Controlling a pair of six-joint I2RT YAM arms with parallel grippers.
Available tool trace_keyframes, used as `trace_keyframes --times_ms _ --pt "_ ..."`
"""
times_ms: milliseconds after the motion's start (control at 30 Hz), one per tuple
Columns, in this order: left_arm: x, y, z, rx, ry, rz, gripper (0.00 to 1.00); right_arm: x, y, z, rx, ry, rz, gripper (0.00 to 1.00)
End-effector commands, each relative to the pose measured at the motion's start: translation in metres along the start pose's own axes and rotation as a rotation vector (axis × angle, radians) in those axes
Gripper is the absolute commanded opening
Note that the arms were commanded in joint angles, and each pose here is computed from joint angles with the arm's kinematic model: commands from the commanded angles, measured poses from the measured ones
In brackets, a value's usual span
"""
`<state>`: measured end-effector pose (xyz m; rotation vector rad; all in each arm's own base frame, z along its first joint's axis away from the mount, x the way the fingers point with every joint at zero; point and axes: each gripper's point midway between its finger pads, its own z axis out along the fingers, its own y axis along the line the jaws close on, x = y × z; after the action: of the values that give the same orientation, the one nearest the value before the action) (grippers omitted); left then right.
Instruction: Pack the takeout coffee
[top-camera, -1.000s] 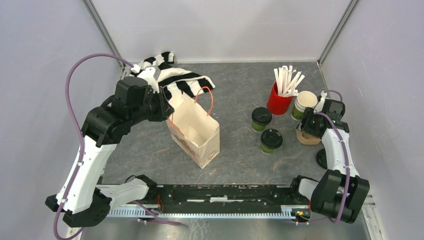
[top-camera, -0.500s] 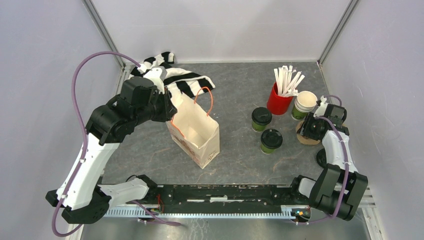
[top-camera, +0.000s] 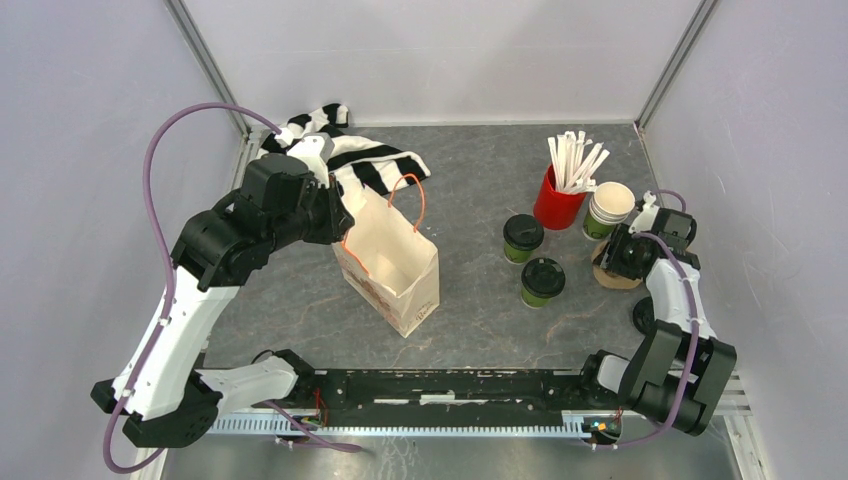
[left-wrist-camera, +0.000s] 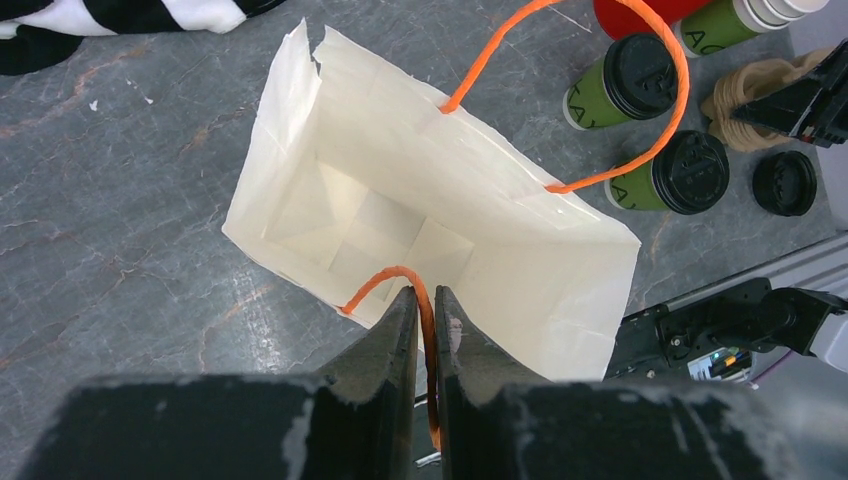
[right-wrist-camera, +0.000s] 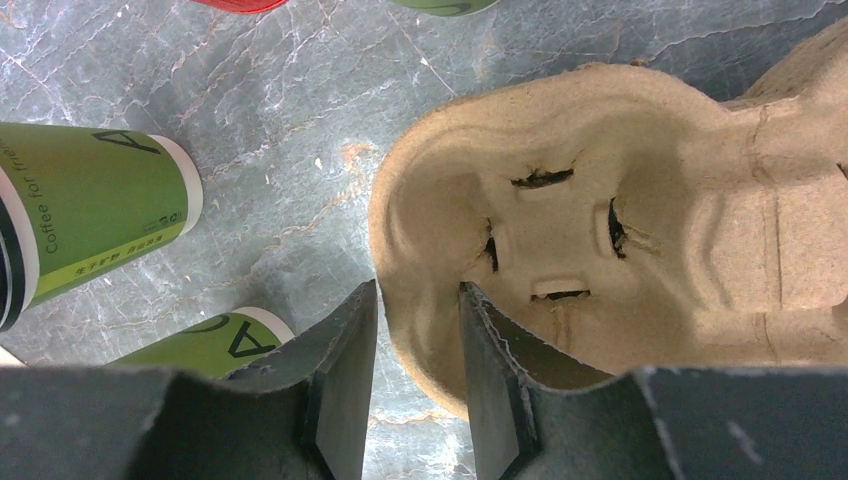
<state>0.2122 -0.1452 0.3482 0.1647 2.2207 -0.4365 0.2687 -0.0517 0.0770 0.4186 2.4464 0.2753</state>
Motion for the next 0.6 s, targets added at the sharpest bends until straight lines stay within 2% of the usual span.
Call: trace_keyframes --times_ms 0,200,367,567 --pt "-0.0139 -0.003 -0.0063 0.021 -0.062 0.034 0.18 -0.022 0.0024 -0.0014 -0.026 -0.056 0.009 0.41" --pt "-0.013 -0.0024 -0.0054 0.017 -0.058 0.032 0.18 -0.0227 0.0027 -0.0008 -0.046 -0.055 0.028 0.4" --pt "-0.0131 -0.002 -0.005 0.015 -0.059 0.031 0.18 -0.0262 0.0037 -0.0024 -0.055 -0.065 0.041 0.44" --pt "-0.0115 -0.0013 -0.0036 0.011 -0.053 0.031 0.19 -0.0276 0.0006 -0.0055 -0.042 -0.067 0.047 0.44"
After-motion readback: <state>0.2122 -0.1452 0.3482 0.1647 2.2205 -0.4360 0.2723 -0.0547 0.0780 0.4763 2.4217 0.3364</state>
